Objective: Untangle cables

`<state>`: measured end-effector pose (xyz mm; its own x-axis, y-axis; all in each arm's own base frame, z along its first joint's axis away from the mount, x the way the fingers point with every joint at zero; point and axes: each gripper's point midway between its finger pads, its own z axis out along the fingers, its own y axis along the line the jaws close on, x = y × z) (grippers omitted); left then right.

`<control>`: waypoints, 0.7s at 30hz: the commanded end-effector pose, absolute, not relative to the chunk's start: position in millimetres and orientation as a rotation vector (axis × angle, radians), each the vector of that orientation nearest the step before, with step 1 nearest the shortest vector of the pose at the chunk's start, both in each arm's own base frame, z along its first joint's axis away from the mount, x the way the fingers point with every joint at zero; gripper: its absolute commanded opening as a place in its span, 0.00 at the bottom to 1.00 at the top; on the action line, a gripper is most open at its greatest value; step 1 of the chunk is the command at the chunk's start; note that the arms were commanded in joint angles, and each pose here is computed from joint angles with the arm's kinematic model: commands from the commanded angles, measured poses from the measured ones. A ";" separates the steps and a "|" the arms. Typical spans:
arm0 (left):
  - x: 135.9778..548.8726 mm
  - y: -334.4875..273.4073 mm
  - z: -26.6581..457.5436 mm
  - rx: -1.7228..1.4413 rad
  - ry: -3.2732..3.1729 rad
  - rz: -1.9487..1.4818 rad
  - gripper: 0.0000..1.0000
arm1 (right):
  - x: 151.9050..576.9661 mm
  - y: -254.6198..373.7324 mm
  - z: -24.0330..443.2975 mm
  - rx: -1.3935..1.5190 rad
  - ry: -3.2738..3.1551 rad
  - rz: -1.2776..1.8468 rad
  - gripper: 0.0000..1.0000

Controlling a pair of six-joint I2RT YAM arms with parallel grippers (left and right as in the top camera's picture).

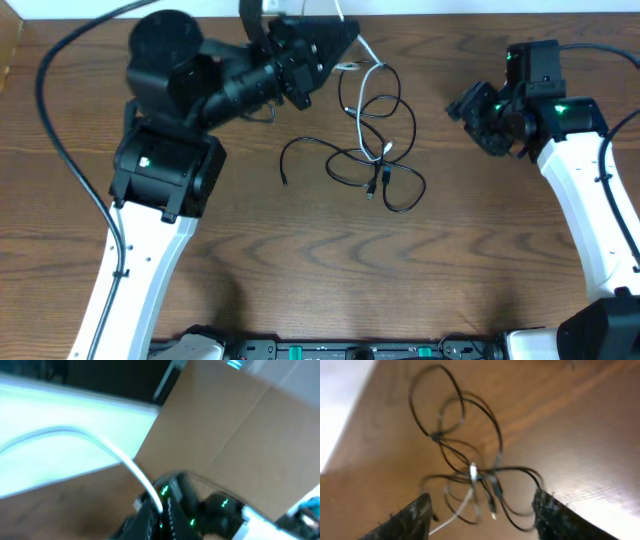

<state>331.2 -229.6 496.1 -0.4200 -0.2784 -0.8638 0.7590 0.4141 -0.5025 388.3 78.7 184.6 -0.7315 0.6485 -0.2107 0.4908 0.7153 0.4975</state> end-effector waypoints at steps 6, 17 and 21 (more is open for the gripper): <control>334.6 -217.6 539.3 0.158 1.531 -1.422 0.07 | 366.2 127.6 157.3 0.344 2.684 0.582 0.91; 357.4 -185.1 573.7 -0.235 1.367 -1.538 0.08 | 355.9 211.9 174.3 -0.168 2.557 0.866 0.99; 351.5 -182.1 589.5 -0.217 1.295 -1.565 0.08 | 362.0 208.6 158.7 -0.039 2.600 0.742 0.99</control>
